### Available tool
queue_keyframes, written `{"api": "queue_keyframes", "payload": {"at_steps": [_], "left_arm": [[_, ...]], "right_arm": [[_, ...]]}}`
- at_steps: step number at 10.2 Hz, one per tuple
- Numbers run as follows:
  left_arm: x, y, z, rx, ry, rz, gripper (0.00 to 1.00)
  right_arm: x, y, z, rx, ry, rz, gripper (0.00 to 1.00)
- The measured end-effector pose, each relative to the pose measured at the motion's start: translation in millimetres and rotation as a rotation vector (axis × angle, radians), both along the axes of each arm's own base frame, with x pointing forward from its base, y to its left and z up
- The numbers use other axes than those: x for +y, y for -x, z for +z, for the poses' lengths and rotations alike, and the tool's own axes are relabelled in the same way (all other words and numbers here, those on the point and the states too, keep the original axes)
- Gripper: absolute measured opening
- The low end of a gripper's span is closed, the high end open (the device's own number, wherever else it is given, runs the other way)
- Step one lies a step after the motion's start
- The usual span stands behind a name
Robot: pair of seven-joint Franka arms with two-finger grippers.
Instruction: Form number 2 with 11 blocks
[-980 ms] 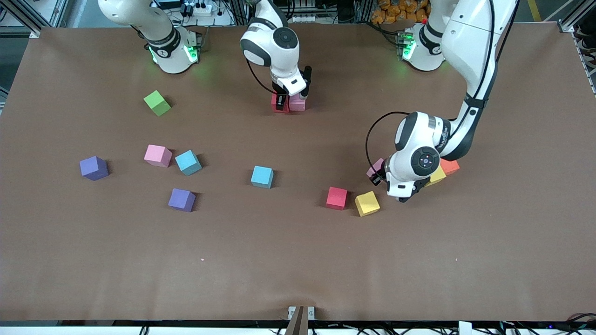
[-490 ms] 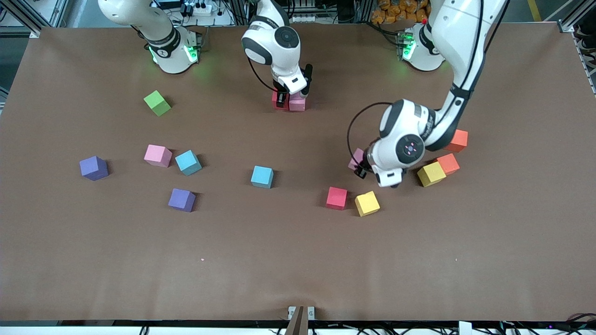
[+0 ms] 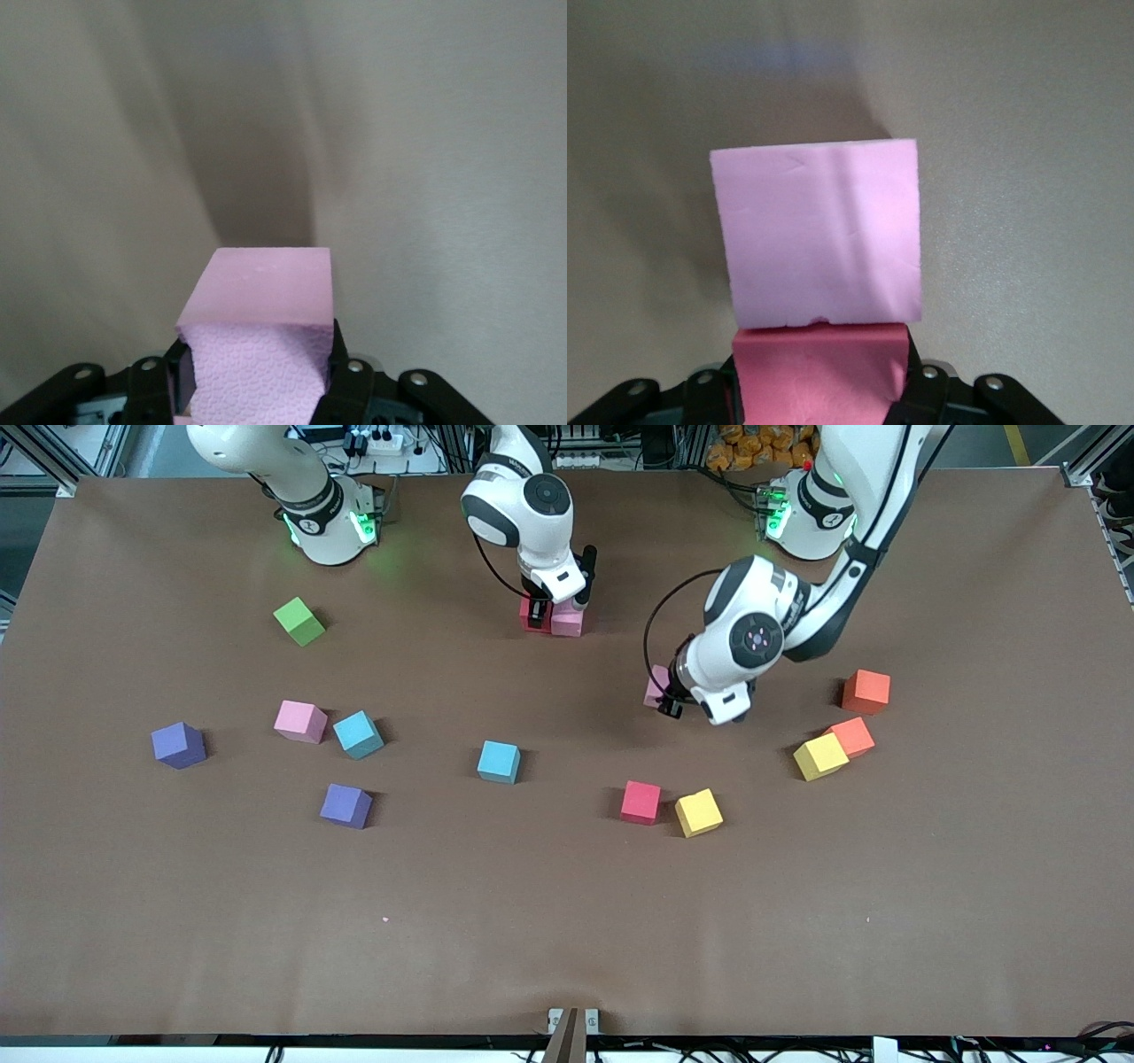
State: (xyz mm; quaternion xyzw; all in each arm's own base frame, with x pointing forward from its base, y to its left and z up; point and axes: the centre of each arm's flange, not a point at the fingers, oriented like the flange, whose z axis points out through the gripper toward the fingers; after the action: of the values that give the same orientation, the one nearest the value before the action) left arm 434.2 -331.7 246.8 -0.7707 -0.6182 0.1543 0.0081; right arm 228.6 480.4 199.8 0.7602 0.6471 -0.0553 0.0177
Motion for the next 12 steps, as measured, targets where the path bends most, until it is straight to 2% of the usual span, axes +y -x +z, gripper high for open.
{"api": "queue_keyframes", "payload": {"at_steps": [3,4,7,8,9,10,12], "left_arm": [[-12.8,24.5,1.4,0.036,-0.033,0.146,0.56],[-16.8,27.9,4.2,0.043,-0.041,0.188,0.56],[-25.9,38.7,10.0,0.042,-0.051,0.243,0.56],[-26.5,41.8,7.0,0.023,-0.040,0.250,0.56],[-28.5,47.4,3.1,-0.006,-0.021,0.258,0.56],[-33.4,55.6,0.6,-0.023,-0.008,0.256,0.56],[-48.1,69.3,1.6,-0.049,0.021,0.239,0.56]], "right_arm": [[2.4,4.6,0.1,0.000,-0.001,0.008,0.96],[2.7,4.4,0.5,0.001,0.000,0.007,1.00],[4.7,-0.1,18.9,0.014,0.024,0.000,1.00],[3.4,-6.1,35.7,0.016,0.026,-0.015,1.00],[-3.1,-17.8,55.3,0.020,0.031,-0.047,1.00],[-17.0,-41.3,77.2,0.028,0.043,-0.104,1.00],[-55.2,-118.4,120.1,0.040,0.047,-0.258,1.00]]}}
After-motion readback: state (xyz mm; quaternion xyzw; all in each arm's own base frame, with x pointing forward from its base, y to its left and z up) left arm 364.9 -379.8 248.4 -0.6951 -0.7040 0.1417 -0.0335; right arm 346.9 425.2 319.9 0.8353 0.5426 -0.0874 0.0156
